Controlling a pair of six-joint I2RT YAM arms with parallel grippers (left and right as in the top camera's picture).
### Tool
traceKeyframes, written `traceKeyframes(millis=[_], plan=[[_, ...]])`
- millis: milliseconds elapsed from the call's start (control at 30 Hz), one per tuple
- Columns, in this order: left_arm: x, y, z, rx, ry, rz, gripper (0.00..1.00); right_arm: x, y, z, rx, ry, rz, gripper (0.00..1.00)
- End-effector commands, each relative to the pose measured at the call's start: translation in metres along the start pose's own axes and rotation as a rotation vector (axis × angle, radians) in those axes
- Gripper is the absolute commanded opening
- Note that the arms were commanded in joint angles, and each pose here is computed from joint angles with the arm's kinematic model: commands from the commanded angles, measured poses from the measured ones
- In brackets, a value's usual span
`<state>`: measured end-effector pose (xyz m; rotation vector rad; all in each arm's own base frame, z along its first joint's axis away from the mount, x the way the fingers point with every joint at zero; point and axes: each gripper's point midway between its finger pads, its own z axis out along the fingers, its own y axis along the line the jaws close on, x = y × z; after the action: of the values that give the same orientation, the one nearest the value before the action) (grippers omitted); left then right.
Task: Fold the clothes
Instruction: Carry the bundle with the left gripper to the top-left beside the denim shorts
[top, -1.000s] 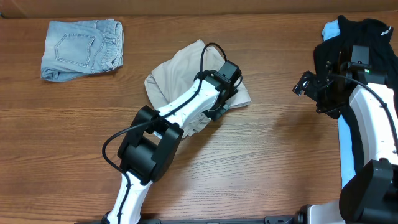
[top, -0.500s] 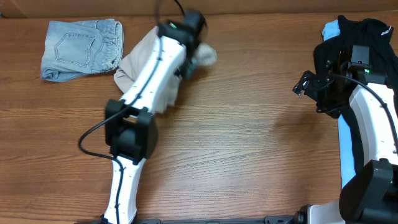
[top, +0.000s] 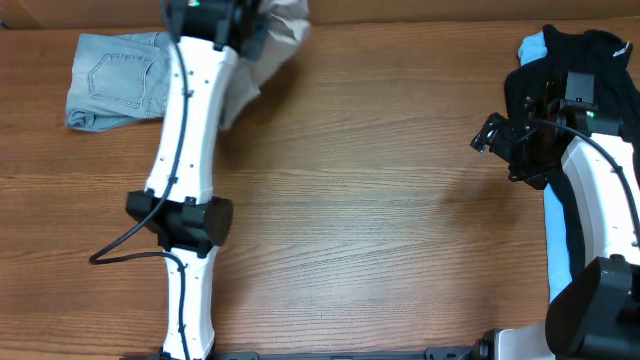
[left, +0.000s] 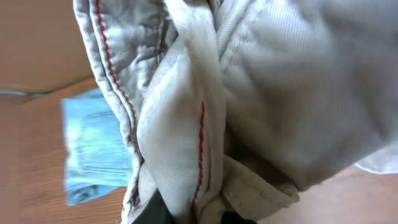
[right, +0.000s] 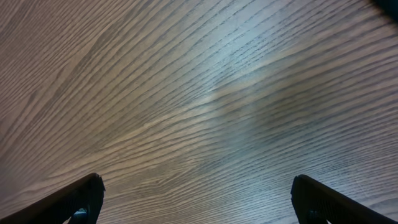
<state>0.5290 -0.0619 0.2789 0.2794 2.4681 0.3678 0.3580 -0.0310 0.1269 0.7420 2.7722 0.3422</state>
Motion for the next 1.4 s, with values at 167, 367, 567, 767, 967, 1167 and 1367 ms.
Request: traceKeyframes(millis=[167, 367, 567, 767, 967, 1167, 1367], plan=[[0.003, 0.119, -0.028, -0.249, -0.067, -0.209, 0.04, 0.002, 0.000, 0.001, 0.003, 0.009, -0.007, 1.00], [0.029, 0.183, -0.024, -0.368, -0.030, -0.353, 0.04, 0.006, 0.000, 0.001, 0.000, 0.026, -0.005, 1.00], [0.038, 0.233, -0.020, -0.429, -0.066, -0.461, 0.04, 0.008, 0.000, 0.001, 0.002, 0.033, -0.002, 1.00], [0.050, 0.266, 0.003, -0.473, -0.061, -0.510, 0.04, 0.009, -0.001, 0.001, 0.005, 0.038, -0.002, 1.00], [0.067, 0.274, 0.047, -0.483, -0.005, -0.508, 0.04, 0.009, -0.001, 0.001, 0.004, 0.037, -0.002, 1.00], [0.084, 0.265, 0.087, -0.470, 0.054, -0.488, 0.04, 0.009, -0.001, 0.001, 0.004, 0.036, -0.002, 1.00], [0.087, 0.235, 0.124, -0.341, 0.060, -0.473, 0.04, 0.009, -0.001, 0.001, 0.004, 0.036, -0.002, 1.00]])
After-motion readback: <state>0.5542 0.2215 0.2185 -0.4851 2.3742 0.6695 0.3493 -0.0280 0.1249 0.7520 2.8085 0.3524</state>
